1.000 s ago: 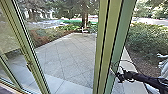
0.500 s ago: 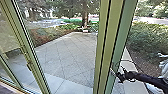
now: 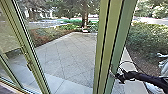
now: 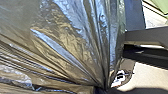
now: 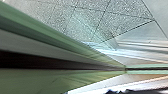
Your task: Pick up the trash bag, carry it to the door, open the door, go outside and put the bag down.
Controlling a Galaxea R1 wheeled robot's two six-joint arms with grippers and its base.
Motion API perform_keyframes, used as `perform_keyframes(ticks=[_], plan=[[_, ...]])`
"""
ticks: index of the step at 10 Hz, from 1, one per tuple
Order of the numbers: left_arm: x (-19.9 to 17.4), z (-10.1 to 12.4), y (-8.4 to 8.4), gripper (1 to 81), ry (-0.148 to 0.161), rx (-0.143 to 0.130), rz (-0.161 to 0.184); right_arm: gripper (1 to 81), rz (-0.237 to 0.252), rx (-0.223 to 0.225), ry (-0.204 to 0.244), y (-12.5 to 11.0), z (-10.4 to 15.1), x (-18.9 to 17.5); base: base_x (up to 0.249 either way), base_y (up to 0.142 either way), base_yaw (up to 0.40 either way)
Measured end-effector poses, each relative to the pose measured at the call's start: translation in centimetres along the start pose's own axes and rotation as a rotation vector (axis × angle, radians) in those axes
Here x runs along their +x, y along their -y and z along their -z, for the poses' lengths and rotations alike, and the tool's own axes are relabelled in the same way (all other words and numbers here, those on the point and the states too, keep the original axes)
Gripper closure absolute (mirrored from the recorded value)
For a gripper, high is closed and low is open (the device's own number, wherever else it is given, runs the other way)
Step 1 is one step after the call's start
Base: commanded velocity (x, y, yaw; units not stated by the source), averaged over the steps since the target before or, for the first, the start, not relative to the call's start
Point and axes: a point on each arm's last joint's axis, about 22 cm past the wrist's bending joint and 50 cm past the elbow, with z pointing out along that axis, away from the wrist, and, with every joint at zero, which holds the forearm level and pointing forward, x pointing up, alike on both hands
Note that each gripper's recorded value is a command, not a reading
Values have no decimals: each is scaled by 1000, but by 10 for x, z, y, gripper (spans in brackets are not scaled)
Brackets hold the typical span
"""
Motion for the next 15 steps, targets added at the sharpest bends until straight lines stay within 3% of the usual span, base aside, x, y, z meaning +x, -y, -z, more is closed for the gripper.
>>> perform_keyframes(ticks=[4,5,7,9,10,12,15], plan=[[-2,-1,-5,811,5,-5,2,10,49,-72,-44,0,17,31,0,0,0],[-2,-1,-4,811,6,-5,3,10,63,-67,-57,4,24,40,0,0,0],[-2,-1,-5,811,5,-6,3,10,88,5,-98,37,50,64,0,0,0],[-2,-1,-6,811,6,-7,3,10,166,57,-151,63,79,87,0,0,0],[-2,-1,-6,811,7,-7,3,10,218,57,-178,65,93,98,0,0,0],[-2,-1,-6,811,8,-7,4,10,278,14,-219,54,118,120,0,0,0],[-2,-1,-6,811,7,-7,5,10,322,-11,-270,53,146,144,0,0,0]])
